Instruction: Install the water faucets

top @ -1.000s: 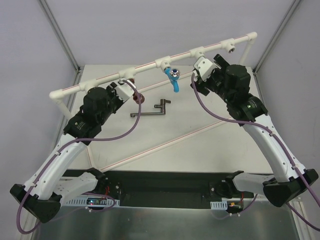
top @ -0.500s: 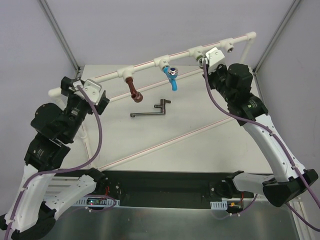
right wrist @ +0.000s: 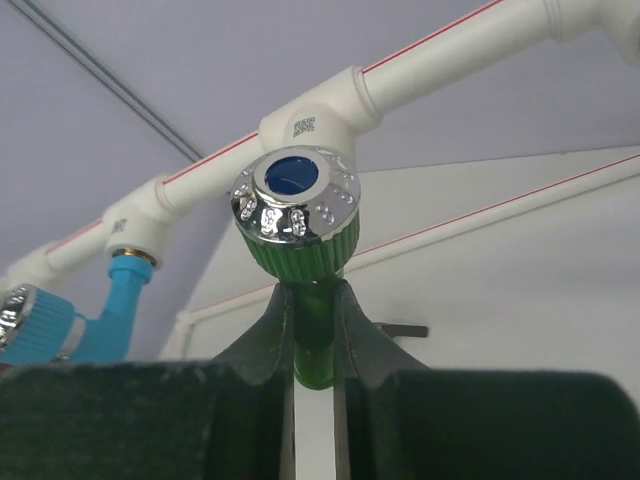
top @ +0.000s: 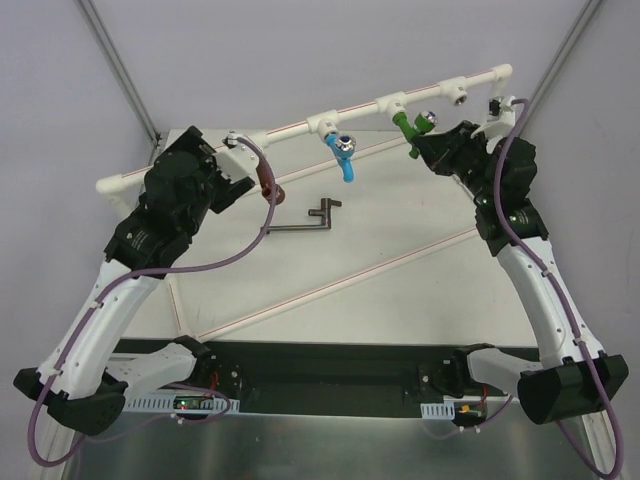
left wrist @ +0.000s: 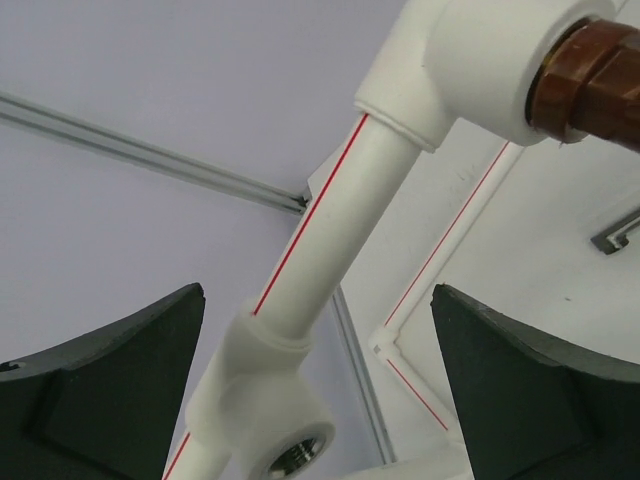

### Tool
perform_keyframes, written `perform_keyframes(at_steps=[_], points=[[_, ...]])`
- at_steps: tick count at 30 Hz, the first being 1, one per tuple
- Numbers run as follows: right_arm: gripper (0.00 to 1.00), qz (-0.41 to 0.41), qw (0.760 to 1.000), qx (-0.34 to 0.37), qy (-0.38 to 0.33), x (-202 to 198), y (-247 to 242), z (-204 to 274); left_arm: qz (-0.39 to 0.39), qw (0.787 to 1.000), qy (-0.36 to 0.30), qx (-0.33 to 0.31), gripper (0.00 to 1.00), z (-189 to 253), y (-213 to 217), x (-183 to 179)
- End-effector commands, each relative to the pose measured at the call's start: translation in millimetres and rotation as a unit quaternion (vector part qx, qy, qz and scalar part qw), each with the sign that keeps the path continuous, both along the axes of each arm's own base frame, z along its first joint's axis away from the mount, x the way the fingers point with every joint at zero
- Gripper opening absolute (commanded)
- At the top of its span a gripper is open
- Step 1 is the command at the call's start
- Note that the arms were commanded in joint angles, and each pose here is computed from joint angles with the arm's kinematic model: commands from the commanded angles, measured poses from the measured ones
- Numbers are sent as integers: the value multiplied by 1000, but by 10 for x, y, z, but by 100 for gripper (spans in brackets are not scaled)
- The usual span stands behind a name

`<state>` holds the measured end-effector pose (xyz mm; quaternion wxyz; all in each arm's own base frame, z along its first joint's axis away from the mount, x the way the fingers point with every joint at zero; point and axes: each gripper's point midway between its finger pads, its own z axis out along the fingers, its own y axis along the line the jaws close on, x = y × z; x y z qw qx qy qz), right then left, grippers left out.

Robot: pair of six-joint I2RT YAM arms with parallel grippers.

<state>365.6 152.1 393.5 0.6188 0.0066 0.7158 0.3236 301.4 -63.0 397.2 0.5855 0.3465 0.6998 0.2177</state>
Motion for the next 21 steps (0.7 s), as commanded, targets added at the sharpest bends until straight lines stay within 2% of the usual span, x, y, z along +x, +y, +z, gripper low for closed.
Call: perform_keyframes(at_steps=[1, 4, 5, 9, 19, 21], points=[[2, 98, 976, 195, 24, -209, 303, 344, 25, 999, -11, 34, 94, 156, 89, 105], [2, 117, 956, 265, 37, -230, 332, 442, 42, 998, -2, 48, 92, 112, 119, 227], [2, 117, 945, 300, 62, -215, 336, 387, 48, 998, -3, 48, 89, 118, 139, 250], [2, 122, 911, 387, 77, -199, 313, 433, 51, 998, -7, 40, 79, 56, 172, 372], [1, 113, 844, 510, 123, -203, 196, 302, 55, 997, 17, 49, 72, -342, 152, 634], [2, 110, 837, 520, 127, -198, 176, 259, 62, 996, 22, 52, 71, -399, 177, 677]])
